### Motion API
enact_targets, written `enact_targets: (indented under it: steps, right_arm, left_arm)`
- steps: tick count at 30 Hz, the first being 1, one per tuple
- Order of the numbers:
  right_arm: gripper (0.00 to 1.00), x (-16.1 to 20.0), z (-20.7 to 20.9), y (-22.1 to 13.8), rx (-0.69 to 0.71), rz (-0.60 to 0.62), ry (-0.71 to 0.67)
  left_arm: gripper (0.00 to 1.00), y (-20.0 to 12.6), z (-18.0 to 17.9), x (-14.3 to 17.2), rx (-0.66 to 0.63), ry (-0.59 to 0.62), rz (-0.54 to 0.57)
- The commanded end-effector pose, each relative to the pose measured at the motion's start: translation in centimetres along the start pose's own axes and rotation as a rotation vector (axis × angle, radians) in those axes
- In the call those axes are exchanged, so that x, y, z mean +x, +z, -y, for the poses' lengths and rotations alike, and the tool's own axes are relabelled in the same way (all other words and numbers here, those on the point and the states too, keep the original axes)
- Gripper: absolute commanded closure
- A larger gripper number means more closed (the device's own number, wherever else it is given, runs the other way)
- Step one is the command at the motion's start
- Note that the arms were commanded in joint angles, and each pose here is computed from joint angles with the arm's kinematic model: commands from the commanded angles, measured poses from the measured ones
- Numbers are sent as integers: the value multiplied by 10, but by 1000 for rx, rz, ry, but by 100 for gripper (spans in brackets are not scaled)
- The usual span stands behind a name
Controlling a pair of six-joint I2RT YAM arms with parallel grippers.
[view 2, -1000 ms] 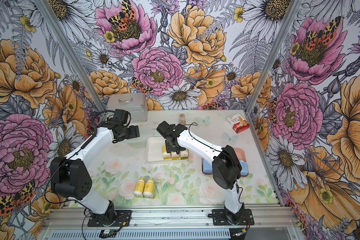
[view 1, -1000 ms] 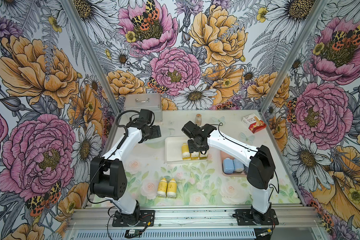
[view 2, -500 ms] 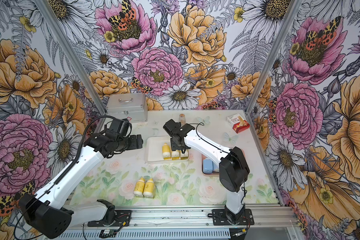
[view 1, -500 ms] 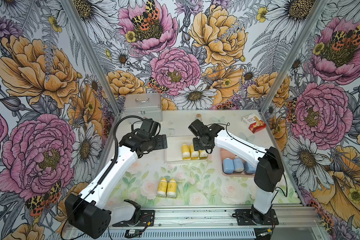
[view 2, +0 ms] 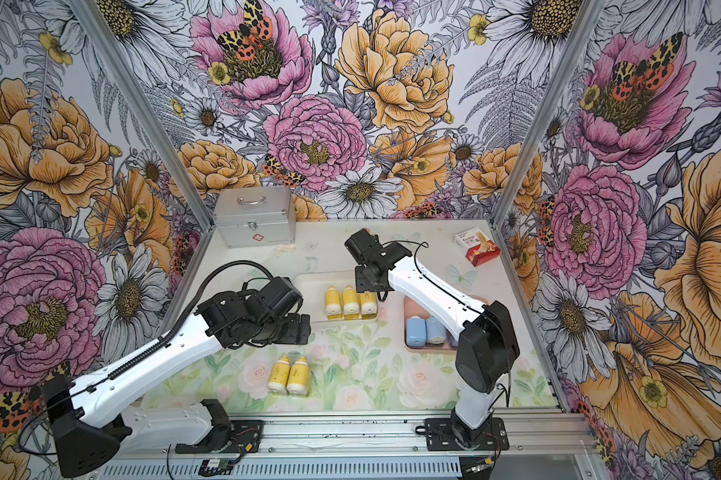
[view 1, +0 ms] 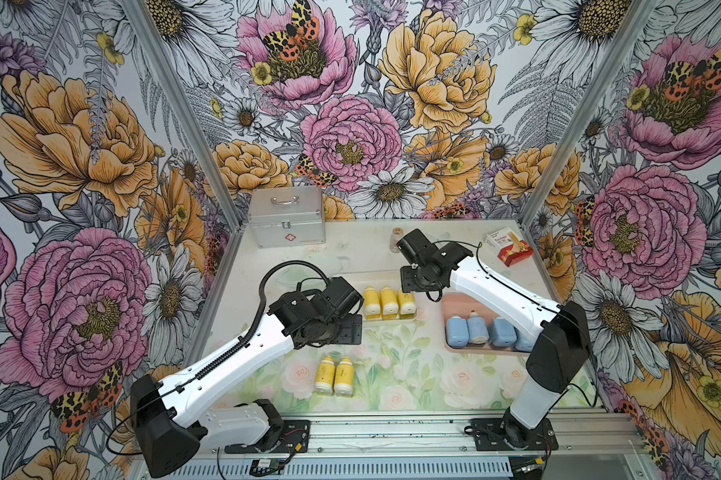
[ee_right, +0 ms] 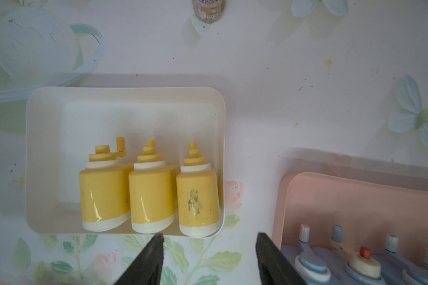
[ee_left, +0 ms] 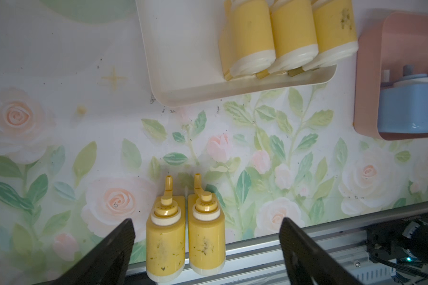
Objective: Place the pencil sharpeners by color into the storage box
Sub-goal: Pick up the pencil sharpener from the center of the board.
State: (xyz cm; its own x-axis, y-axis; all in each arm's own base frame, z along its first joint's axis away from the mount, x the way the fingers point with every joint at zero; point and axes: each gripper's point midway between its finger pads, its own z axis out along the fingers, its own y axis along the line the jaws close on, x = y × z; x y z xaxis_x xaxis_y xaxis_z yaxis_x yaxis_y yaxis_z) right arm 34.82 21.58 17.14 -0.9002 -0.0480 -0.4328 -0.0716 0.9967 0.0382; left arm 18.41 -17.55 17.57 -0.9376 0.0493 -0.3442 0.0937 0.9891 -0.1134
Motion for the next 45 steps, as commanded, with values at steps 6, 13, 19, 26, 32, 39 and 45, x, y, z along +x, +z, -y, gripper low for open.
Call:
enact_targets:
  steps: [6, 13, 19, 26, 32, 39, 45]
  right_arm:
    - [38, -5, 24, -15, -24, 38, 35]
    - [38, -1, 30, -11, -20, 27, 47]
    - [38, 0, 31, -2, -19, 11, 53]
    - [38, 1, 29, 3, -33, 5, 51]
    - [38, 0, 32, 6, -35, 6, 63]
    - [38, 1, 32, 10, -44, 1, 65]
    - [37, 2, 33, 12, -49, -1, 63]
  left_arm:
    - [10, 17, 8, 47, -11, -21, -142]
    - [13, 22, 3, 65, -23, -64, -200]
    - [16, 28, 5, 76, -44, -95, -237]
    - [21, 35, 10, 83, -69, -89, -285]
    - [24, 39, 12, 86, -77, -86, -312]
    - [29, 43, 13, 88, -103, -91, -333]
    - [32, 46, 12, 88, -134, -95, -342]
